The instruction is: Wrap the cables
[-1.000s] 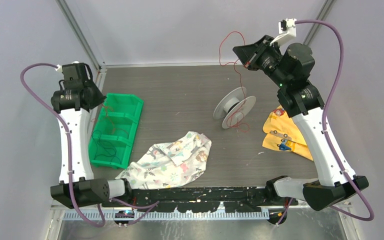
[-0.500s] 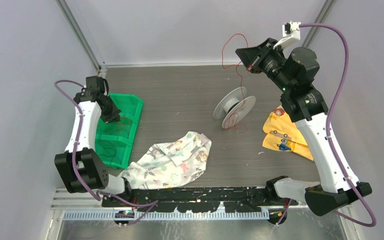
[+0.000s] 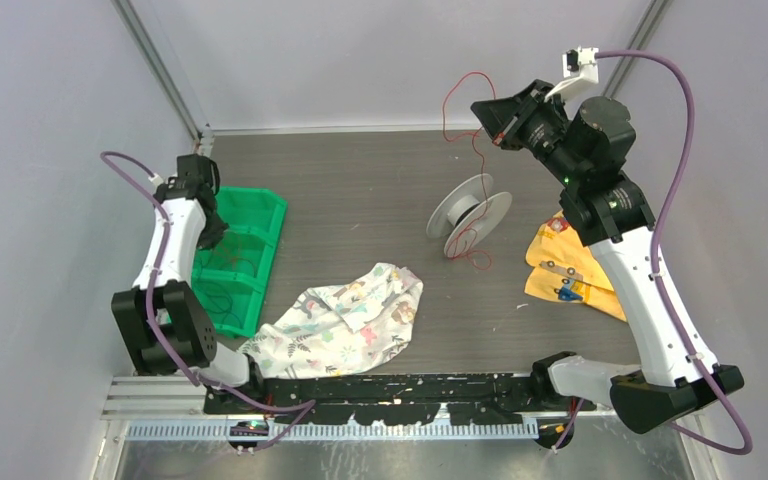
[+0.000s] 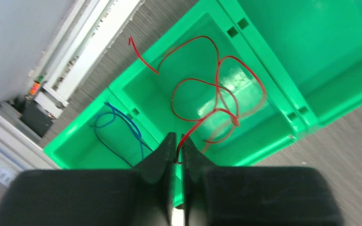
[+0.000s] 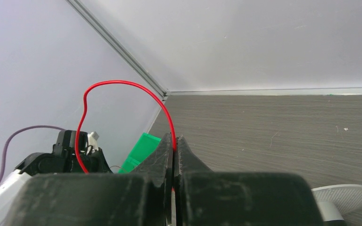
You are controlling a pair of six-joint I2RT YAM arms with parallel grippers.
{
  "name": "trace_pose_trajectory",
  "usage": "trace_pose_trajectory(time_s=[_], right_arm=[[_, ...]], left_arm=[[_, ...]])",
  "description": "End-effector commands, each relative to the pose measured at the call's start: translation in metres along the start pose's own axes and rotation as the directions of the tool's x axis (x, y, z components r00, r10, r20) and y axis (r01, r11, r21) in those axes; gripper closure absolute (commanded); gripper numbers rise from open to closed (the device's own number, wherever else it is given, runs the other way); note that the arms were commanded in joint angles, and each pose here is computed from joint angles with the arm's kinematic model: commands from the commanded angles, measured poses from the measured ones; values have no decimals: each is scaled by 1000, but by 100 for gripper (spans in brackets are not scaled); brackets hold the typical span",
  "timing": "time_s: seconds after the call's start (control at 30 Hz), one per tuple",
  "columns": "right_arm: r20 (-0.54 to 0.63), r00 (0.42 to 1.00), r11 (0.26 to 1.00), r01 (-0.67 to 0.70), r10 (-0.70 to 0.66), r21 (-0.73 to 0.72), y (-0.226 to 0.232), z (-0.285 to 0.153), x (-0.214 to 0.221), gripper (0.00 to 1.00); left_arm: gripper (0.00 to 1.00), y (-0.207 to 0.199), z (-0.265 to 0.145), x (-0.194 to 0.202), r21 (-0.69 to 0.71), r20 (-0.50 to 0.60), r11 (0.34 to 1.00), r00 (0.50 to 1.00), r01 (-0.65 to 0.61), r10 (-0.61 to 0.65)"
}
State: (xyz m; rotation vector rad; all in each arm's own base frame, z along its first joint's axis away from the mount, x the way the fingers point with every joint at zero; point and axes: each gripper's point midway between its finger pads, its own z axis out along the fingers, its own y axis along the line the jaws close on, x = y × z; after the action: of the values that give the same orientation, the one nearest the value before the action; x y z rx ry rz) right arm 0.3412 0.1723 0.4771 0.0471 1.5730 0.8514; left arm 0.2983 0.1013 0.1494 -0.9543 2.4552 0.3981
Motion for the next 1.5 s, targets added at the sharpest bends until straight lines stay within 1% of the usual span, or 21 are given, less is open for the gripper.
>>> trace_pose_trajectory(time_s=[0.0, 0.03, 0.07, 0.1, 0.13, 0.17, 0.23, 0.27, 0.33, 0.43, 0.53, 0.6, 0.73, 0.83, 0.9, 0.97, 1.07, 1.13, 1.2, 1.33, 1.47], right_arm=[[41, 999, 1000, 16, -16, -17, 9, -8, -14, 99], [41, 999, 1000, 17, -17, -13, 8, -9, -14, 100], [39, 999, 1000, 18, -17, -11, 8, -9, -13, 100], [38, 999, 1000, 18, -18, -5, 6, -9, -13, 99], [38, 999, 1000, 16, -16, -3, 6, -9, -13, 99], [38, 999, 1000, 13, -13, -1, 6, -8, -13, 99], [34, 999, 1000, 8, -8, 1, 5, -7, -11, 99], [32, 999, 1000, 6, -6, 3, 4, -6, -11, 99], [22, 1000, 1000, 1, -1, 6, 2, -3, -8, 99], [15, 1000, 1000, -4, 4, 6, 2, -1, -6, 100], [4, 1000, 1000, -12, 12, 10, -1, 2, -2, 100], [-5, 1000, 1000, -15, 15, 8, -1, 4, 0, 99], [-19, 1000, 1000, -18, 19, 2, -1, 6, 3, 100], [-43, 999, 1000, -15, 15, -2, -1, 6, 9, 99], [-69, 998, 1000, -11, 11, -1, -3, 6, 15, 99], [-89, 996, 1000, -11, 11, -1, -4, 5, 21, 99], [-121, 992, 1000, -18, 16, -16, -3, 4, 28, 99], [-148, 989, 999, -25, 20, -31, 0, 2, 32, 100], [-175, 984, 998, -32, 23, -48, 3, 0, 38, 99], [-198, 978, 997, -71, 63, -35, 0, -1, 47, 99], [-209, 973, 993, -104, 93, -46, 4, -4, 49, 99]], left_arm=[[79, 7, 15, -13, -76, 31, 997, 999, 19, -17], [66, 4, 15, -13, -65, 13, 998, 1000, 11, -10], [60, 2, 13, -12, -54, -3, 999, 1000, 6, -6], [58, 0, 7, -15, -42, -4, 999, 1000, 12, -12], [48, -1, 0, -19, -27, 7, 999, 1000, 20, -20], [44, -1, -10, -26, -3, 36, 999, 999, 33, -33], [30, -1, -35, -45, 53, 128, 997, 990, 57, -63], [26, 2, -50, -56, 73, 183, 995, 980, 70, -83], [23, 10, -81, -75, 111, 283, 989, 951, 95, -123], [22, 18, -123, -94, 186, 390, 976, 903, 114, -179], [25, 2, -148, -100, 298, 406, 953, 896, 57, -180], [26, -27, -163, -95, 425, 392, 904, 909, -39, -145], [30, -89, -193, -69, 592, 396, 773, 917, -227, -35], [31, -150, -227, -23, 689, 413, 609, 903, -392, 115], [31, -184, -249, 8, 754, 416, 470, 887, -458, 198], [30, -210, -270, 36, 824, 415, 302, 873, -480, 255], [28, -232, -300, 55, 887, 410, 121, 882, -445, 233], [24, -244, -322, 60, 905, 413, 18, 887, -425, 207], [23, -257, -345, 63, 904, 426, -47, 887, -425, 179], [21, -277, -383, 75, 875, 481, -114, 871, -470, 100], [20, -285, -417, 90, 845, 509, -222, 859, -486, 58]])
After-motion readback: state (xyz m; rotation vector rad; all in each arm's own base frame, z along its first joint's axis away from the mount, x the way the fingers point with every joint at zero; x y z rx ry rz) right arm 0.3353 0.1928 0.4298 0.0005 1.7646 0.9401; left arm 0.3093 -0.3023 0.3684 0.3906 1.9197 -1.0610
